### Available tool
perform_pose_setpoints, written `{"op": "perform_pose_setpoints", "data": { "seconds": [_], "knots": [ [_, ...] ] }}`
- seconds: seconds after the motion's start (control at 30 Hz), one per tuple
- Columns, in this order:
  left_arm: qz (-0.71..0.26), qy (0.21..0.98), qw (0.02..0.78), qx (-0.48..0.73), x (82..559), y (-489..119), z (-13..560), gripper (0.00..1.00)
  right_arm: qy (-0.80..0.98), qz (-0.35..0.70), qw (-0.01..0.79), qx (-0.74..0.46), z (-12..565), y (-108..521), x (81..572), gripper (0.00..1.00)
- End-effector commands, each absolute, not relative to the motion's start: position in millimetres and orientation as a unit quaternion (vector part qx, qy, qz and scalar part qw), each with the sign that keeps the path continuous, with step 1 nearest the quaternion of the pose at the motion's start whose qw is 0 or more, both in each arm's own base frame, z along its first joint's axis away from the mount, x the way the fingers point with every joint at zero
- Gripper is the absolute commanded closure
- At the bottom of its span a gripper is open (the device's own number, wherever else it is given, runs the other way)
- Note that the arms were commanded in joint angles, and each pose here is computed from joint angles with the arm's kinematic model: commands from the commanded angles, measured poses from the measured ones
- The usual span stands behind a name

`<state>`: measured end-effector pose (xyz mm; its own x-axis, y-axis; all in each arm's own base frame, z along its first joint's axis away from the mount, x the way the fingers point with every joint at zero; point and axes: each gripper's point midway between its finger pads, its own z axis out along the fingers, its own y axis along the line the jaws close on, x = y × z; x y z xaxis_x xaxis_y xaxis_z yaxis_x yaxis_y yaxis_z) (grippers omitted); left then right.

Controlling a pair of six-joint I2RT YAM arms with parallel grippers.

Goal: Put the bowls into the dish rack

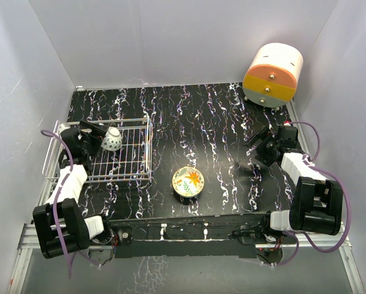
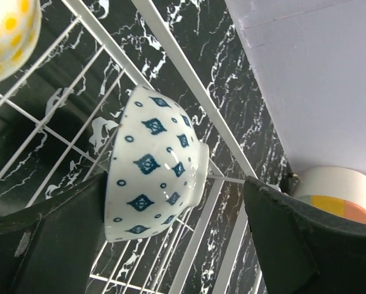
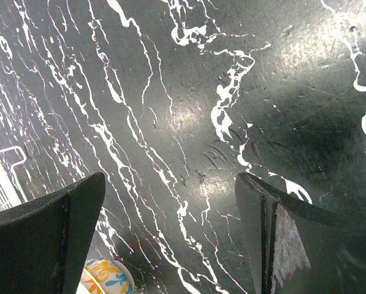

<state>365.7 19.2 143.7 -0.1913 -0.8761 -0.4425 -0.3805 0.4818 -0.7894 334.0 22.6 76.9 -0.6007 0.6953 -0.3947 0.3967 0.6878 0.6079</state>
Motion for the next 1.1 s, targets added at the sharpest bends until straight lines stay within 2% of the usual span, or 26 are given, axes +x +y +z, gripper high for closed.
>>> {"op": "perform_pose_setpoints", "data": {
  "seconds": [0.0,0.47,0.83,1.07],
  "knots": [
    [-0.203,0.772,0.417,-0.435,347.4,27.4,138.5,0.12,0.856,0.237,0.338,0.311,81.5,19.7,340.0,0.10],
    [-0.129,0.799,0.404,-0.426,332.1,44.7,135.6,0.09,0.855,0.245,0.335,0.311,79.5,22.1,339.9,0.10],
    [-0.153,0.808,0.429,-0.374,357.0,40.0,176.3,0.09,0.855,0.246,0.334,0.310,78.6,22.4,341.3,0.10],
    [-0.158,0.814,0.412,-0.378,356.8,37.0,158.2,0.09,0.856,0.243,0.334,0.310,78.9,21.5,341.4,0.10]
  ]
}}
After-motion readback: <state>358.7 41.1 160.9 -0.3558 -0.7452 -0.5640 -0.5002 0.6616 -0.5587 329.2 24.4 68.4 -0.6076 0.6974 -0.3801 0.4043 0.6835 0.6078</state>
